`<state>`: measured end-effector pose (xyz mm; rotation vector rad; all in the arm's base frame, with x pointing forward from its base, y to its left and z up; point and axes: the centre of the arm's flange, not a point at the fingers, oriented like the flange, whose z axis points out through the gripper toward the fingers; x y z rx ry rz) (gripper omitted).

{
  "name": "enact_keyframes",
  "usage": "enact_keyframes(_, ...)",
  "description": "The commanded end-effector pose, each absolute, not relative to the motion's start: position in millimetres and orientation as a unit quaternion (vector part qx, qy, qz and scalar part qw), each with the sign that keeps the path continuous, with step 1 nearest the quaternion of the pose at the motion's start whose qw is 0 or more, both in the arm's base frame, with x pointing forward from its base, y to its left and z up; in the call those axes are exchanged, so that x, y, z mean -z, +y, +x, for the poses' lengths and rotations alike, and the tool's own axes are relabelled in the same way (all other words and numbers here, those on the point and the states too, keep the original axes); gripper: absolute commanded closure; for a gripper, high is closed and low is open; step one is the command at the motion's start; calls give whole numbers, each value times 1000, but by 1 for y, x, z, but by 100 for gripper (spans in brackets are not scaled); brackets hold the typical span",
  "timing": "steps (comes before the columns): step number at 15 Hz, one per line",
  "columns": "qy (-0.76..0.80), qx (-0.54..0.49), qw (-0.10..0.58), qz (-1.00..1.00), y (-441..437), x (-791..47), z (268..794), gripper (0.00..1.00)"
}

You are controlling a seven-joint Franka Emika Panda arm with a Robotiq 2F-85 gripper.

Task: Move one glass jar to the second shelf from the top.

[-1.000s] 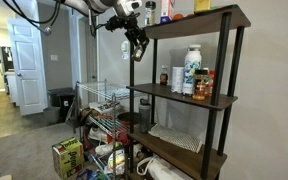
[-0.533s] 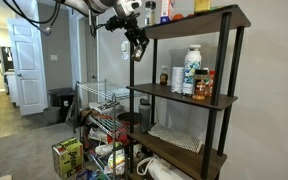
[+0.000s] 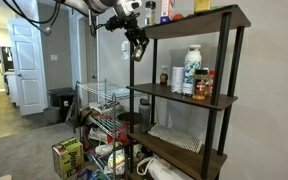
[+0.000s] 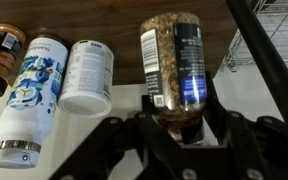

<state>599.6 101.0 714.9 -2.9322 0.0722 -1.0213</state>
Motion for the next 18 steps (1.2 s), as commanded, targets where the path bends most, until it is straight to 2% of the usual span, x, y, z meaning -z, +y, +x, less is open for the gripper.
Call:
enact_keyframes(1, 23, 338, 19, -941, 100, -708, 595, 70)
enact_keyframes(5, 37, 350, 32, -936, 94, -675, 589, 70)
enact_keyframes(18, 52, 477, 68, -875, 90, -613, 555, 70)
